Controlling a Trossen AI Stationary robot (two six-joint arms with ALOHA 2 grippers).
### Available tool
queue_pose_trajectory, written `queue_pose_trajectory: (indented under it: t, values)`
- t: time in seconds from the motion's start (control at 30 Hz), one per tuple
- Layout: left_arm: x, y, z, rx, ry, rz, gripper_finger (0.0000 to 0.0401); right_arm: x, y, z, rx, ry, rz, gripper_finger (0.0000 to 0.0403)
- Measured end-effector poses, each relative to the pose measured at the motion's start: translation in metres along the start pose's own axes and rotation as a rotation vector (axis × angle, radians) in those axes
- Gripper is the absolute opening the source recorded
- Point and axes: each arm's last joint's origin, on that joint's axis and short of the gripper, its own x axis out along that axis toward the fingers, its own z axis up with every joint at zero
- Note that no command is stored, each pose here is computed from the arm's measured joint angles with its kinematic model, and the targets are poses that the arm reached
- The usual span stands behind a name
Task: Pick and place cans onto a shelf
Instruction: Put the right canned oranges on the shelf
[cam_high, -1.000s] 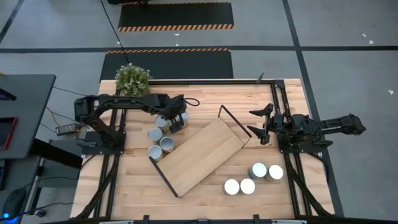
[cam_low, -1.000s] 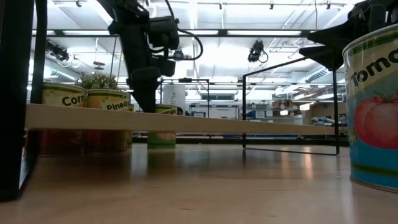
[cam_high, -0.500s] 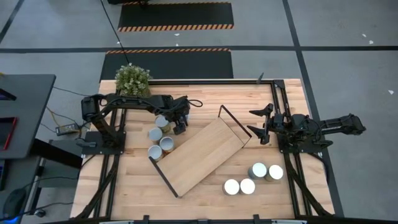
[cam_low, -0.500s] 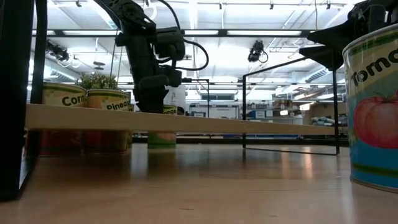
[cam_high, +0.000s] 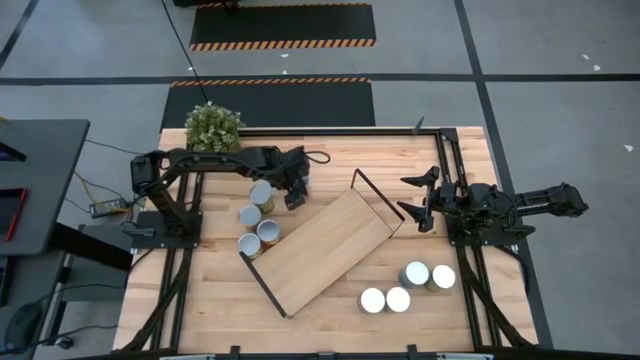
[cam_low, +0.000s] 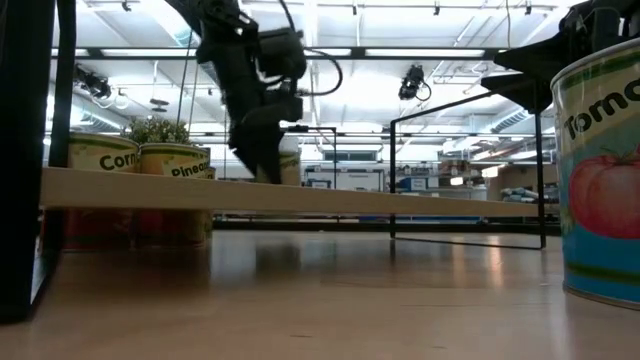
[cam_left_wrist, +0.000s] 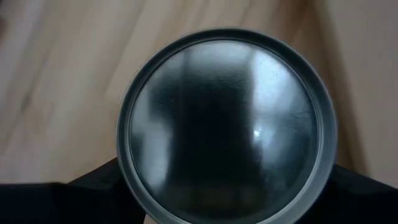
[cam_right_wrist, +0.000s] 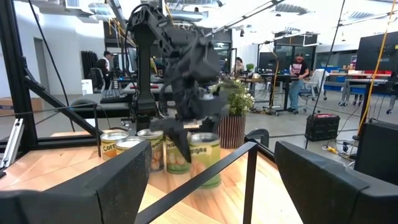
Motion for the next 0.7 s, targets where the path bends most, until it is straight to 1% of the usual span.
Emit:
queue_pose_trajectory:
  t: [0.1,0.2,0.33,0.43,0.57,0.7]
  values:
    - [-0.011,-0.002,0.012,-0.006,-0.045,-0.007,0.0292,0.000,0.000,0.000,0.000,0.000,0.000,0.0347]
    - [-0.023,-0.010,0.024,0.002,-0.102,-0.025,0.0292,0.000,0.000,0.000,0.000,-0.001,0.000,0.0347]
    - [-0.034,-0.030,0.035,-0.008,-0.182,-0.102,0.0293,0.000,0.000,0.000,0.000,0.000,0.000,0.0347]
    - [-0.032,-0.048,0.037,-0.020,-0.219,-0.146,0.0293,0.000,0.000,0.000,0.000,0.000,0.000,0.0347]
    - [-0.018,-0.070,0.043,-0.042,-0.180,-0.168,0.0293,0.000,0.000,0.000,0.000,0.000,0.000,0.0347]
    - [-0.014,-0.091,0.065,-0.025,-0.156,-0.177,0.0293,0.000,0.000,0.000,0.001,-0.003,0.003,0.0347]
